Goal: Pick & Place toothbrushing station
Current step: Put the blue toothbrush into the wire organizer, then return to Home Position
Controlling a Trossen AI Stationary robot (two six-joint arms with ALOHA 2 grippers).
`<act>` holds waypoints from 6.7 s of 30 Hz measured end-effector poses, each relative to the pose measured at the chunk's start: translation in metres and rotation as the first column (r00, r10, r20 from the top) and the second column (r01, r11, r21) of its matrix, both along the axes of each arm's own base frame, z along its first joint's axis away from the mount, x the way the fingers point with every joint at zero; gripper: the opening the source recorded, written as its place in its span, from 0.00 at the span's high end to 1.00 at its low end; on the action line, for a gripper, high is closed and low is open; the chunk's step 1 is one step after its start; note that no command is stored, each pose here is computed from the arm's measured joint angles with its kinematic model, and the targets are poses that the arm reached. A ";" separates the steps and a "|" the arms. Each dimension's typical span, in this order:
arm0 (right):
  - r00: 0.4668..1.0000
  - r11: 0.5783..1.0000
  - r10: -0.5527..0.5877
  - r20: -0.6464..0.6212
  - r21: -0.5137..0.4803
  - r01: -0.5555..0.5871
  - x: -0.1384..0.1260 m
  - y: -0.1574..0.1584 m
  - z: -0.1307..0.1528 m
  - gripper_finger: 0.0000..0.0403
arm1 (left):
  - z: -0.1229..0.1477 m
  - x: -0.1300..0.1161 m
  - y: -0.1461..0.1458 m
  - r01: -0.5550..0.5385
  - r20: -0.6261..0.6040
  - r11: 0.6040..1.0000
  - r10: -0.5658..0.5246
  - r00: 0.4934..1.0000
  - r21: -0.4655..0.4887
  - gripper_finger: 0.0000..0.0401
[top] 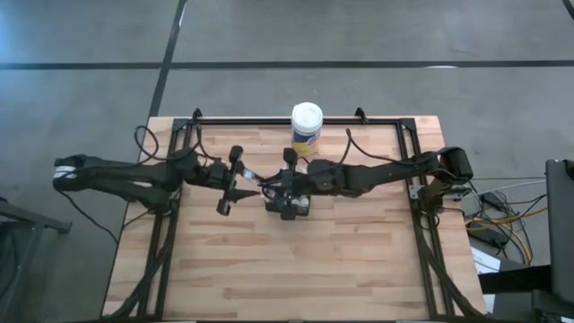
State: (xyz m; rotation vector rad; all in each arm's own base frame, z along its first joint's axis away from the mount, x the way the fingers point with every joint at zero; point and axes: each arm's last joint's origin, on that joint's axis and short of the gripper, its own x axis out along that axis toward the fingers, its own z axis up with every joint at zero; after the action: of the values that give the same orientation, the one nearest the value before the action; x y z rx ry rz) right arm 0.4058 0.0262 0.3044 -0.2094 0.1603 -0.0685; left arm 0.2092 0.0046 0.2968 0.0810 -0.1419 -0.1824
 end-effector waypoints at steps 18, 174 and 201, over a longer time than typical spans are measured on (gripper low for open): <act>1.000 1.000 0.005 -0.025 0.006 -0.005 -0.005 0.000 0.004 0.87 | 0.003 -0.003 -0.001 -0.013 0.026 0.999 0.011 1.000 0.052 0.94; 0.943 0.979 0.125 0.309 0.116 -0.168 -0.216 0.000 -0.080 0.98 | 0.027 -0.028 0.009 -0.138 -0.127 0.975 0.161 0.979 0.173 0.95; 0.937 0.977 0.027 0.349 0.189 -0.098 -0.305 -0.031 -0.065 0.98 | -0.074 -0.116 0.006 -0.344 0.067 0.938 0.340 0.938 0.041 1.00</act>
State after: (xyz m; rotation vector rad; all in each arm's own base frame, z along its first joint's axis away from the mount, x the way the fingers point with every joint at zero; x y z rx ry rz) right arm 0.1009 -0.0049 0.2390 0.0050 -0.1904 -0.0238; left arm 0.0932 0.0110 0.2224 0.1618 -0.1795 0.1651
